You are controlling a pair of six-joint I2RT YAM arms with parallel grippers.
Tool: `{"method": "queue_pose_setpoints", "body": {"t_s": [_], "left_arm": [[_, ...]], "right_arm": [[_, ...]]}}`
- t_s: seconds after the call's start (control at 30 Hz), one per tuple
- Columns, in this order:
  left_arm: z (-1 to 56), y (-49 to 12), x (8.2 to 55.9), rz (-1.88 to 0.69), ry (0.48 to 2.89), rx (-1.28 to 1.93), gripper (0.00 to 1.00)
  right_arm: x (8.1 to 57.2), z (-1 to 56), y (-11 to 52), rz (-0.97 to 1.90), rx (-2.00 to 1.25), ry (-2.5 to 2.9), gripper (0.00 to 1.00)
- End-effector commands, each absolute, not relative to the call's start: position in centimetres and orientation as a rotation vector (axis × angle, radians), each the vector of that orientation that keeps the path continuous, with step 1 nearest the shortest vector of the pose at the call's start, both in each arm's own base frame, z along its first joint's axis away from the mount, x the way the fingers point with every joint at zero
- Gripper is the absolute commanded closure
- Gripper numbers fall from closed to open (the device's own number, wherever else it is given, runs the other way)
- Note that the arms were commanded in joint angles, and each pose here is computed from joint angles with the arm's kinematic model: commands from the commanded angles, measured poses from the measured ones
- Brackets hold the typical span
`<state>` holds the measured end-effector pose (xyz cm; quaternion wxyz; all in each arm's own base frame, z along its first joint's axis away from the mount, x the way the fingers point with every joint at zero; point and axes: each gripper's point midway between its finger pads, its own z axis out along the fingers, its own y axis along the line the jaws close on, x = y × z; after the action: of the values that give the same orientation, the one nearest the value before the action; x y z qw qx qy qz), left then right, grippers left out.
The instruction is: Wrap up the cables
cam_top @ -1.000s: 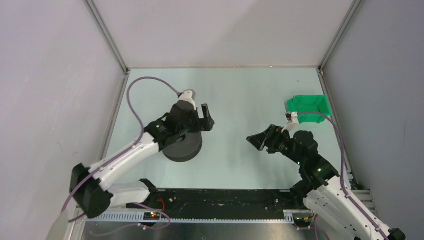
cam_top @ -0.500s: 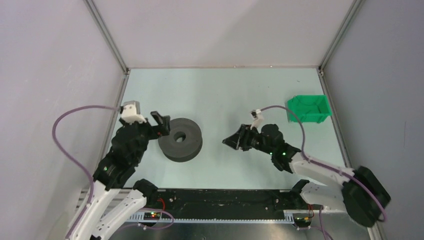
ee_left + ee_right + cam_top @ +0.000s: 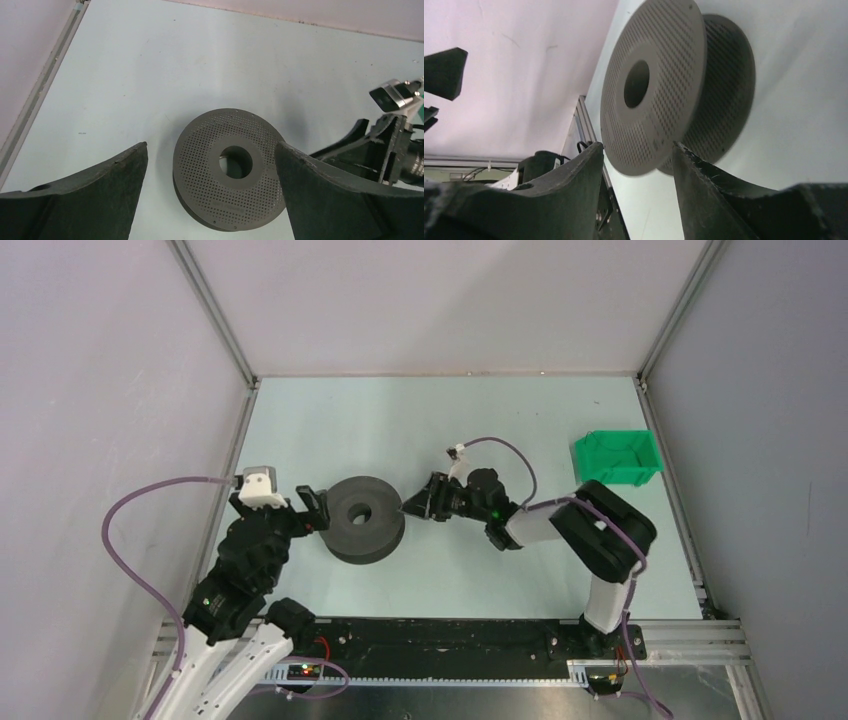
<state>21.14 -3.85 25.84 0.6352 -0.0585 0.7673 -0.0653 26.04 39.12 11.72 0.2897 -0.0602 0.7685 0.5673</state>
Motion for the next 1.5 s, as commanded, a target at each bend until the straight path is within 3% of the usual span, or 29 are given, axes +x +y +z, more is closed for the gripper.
{"method": "queue_pose_setpoints", "body": {"t_s": [0.0, 0.23, 0.6, 0.8, 1.03, 1.37, 1.47], "left_arm": [[25.9, -4.1, 21.5, -0.126, 1.763, -0.087, 0.0], [26.0, -4.1, 21.3, -0.139, 1.753, -0.086, 0.0], [25.8, -4.1, 21.4, -0.132, 1.76, -0.082, 0.0], [25.8, -4.3, 21.5, -0.133, 1.766, -0.077, 0.0], [25.7, -4.3, 21.5, -0.134, 1.769, -0.075, 0.0], [25.7, -4.3, 21.5, -0.132, 1.769, -0.074, 0.0], [25.8, -4.2, 21.4, -0.136, 1.762, -0.075, 0.0]], "right_arm": [[27.2, 14.1, 41.8, 1.7, -0.164, 1.907, 0.44], [27.8, 11.0, 43.2, 1.779, -0.106, 1.954, 0.44], [29.0, 12.6, 41.2, 1.763, -0.096, 1.978, 0.44], [29.8, 10.9, 39.9, 1.642, -0.091, 2.055, 0.4], [30.1, 9.2, 40.4, 1.694, -0.039, 2.048, 0.4], [28.8, 9.5, 43.4, 1.828, -0.094, 2.019, 0.46], [28.6, 10.3, 43.9, 1.882, -0.1, 1.977, 0.56]]}}
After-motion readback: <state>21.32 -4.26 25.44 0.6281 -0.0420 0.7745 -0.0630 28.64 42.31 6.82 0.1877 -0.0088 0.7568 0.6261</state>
